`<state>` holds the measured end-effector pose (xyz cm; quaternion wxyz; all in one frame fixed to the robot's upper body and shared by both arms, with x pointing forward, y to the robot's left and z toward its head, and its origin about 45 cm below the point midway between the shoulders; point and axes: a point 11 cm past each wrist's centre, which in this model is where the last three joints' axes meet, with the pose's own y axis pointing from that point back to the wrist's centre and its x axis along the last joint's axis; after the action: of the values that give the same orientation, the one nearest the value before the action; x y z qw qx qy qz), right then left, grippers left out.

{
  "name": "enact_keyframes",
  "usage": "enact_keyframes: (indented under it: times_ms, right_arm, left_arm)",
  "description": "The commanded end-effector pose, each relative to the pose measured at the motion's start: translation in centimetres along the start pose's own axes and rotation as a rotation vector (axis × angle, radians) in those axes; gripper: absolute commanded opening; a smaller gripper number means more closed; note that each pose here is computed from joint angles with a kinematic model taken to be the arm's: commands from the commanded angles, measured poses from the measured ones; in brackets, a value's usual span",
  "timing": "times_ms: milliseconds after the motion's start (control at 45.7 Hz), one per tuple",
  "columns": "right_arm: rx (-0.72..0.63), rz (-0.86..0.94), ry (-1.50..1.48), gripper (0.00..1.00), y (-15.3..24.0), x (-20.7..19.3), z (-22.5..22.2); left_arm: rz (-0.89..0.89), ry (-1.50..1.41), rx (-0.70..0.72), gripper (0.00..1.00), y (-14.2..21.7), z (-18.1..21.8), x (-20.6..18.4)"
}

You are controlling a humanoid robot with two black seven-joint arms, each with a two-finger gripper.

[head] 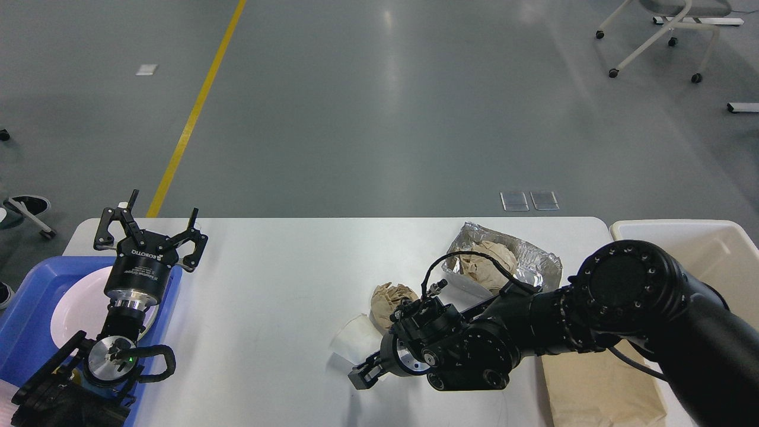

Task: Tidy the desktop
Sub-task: 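Lower the right gripper and grasp the white napkin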

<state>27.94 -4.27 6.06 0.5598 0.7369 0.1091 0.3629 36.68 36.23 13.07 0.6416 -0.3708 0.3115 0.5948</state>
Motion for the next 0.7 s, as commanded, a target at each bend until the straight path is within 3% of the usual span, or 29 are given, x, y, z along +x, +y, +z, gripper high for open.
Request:
enact_keyframes:
  times_ms: [0, 175, 284, 503, 569, 678]
  right_arm:
    - [0.006, -0.004, -0.007, 0.72, -0.17, -0.38, -0.21]
    - [0.007, -0.008, -0.013, 0.66, -0.23, -0.57, -0.19]
    - [0.007, -0.009, -0.013, 0.52, -0.27, -0.63, -0.27]
    - [0.013, -0.021, -0.017, 0.07, -0.29, -0.74, -0.62]
    - [0.015, -0.027, -0.038, 0.00, -0.18, -0.62, -0.68]
    - [0.020, -0.037, -0.105, 0.00, 0.40, -0.12, -0.54]
  left_arm:
    - [0.000, 0.000, 0.000, 0.96, 0.00, -0.01, 0.00]
    - [0.001, -0.001, 0.000, 0.96, 0.00, -0.01, 0.01]
    - [0.001, 0.000, 0.000, 0.96, -0.01, 0.02, 0.02]
    - [0.000, 0.000, 0.000, 0.96, 0.00, -0.01, 0.00]
    - [0.001, -0.001, 0.000, 0.96, 0.00, -0.01, 0.01]
    - [0.001, -0.001, 0.002, 0.96, 0.00, -0.02, 0.01]
